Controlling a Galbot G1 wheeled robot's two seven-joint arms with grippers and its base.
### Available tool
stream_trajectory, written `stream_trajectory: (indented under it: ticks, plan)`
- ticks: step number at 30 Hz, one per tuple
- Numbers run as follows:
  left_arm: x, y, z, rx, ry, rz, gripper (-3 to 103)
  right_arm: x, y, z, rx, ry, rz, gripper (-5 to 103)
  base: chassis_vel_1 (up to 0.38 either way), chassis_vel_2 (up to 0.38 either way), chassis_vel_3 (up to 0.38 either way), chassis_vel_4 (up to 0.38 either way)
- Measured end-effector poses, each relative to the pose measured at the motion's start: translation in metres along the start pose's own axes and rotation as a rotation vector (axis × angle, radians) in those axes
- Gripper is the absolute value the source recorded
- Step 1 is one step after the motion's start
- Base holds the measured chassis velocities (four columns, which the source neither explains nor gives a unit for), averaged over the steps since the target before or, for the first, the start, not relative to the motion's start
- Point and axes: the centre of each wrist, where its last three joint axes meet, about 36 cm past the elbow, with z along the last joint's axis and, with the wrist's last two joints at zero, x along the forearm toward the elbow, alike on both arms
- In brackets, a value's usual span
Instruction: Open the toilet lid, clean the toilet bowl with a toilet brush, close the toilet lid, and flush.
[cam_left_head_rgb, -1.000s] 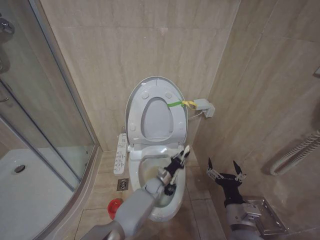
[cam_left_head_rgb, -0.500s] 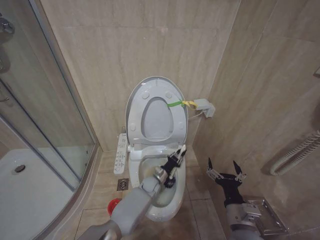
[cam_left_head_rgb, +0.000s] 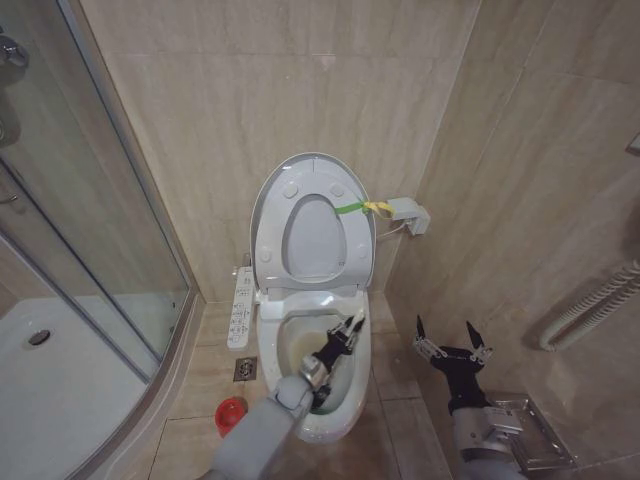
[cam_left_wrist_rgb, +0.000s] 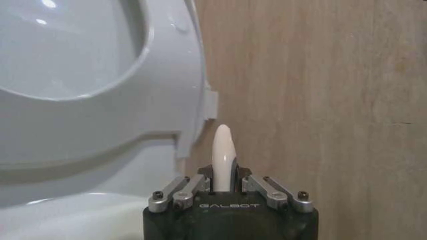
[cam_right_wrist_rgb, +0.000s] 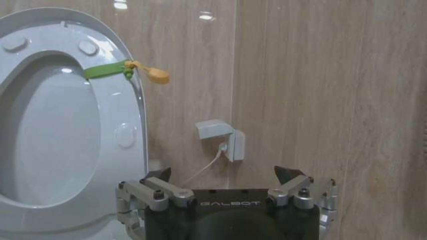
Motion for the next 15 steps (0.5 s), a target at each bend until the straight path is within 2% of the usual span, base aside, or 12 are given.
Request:
stream_trajectory:
  ticks: [6, 10, 15]
  plan:
    - [0.022, 0.0, 0.0, -0.004, -0.007, -0.03, 21, 0.0, 0.0, 0.0, 0.0, 0.0, 0.0, 100, 0.0, 0.0, 0.0, 0.0]
    - [0.057, -0.007, 0.008, 0.005, 0.021, -0.066, 21, 0.0, 0.0, 0.0, 0.0, 0.0, 0.0, 100, 0.0, 0.0, 0.0, 0.0]
    - [0.073, -0.008, 0.004, 0.008, 0.019, -0.095, 18, 0.0, 0.0, 0.0, 0.0, 0.0, 0.0, 100, 0.0, 0.0, 0.0, 0.0]
